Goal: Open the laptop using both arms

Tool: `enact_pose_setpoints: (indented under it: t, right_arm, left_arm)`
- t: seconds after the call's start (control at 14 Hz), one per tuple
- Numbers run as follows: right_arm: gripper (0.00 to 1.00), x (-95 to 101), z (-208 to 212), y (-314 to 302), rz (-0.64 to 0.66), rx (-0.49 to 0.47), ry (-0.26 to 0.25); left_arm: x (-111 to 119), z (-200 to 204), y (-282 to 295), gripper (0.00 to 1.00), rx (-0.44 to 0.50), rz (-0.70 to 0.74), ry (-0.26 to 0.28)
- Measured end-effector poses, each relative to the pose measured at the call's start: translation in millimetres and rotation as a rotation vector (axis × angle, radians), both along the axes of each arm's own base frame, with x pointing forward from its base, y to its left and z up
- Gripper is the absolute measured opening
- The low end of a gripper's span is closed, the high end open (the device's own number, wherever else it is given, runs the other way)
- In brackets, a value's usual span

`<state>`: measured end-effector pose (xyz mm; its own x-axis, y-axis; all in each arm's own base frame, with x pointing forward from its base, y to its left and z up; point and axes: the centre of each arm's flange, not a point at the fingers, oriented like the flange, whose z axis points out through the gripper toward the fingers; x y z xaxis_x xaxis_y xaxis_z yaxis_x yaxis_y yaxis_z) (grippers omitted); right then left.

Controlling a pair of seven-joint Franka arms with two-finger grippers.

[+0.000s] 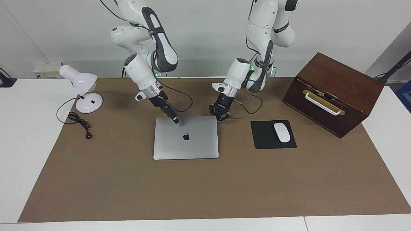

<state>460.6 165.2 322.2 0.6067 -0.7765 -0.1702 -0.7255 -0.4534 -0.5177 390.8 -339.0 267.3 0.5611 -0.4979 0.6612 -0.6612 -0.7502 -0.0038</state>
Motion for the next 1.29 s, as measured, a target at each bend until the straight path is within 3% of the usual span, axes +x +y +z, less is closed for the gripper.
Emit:
enact_pose_setpoints:
  t: [0.71, 1.29]
  right_arm:
    - [1.0, 12.3, -1, 4, -0.007, 0.011, -0.007]
    - [1.0, 34.6, 18, 16, -0.023, 0.028, -0.068]
  left_arm:
    - [0, 0, 0, 0.01, 0.001, -0.003, -0.002]
    - [0, 0, 0, 0.01, 0.002, -0.004, -0.003]
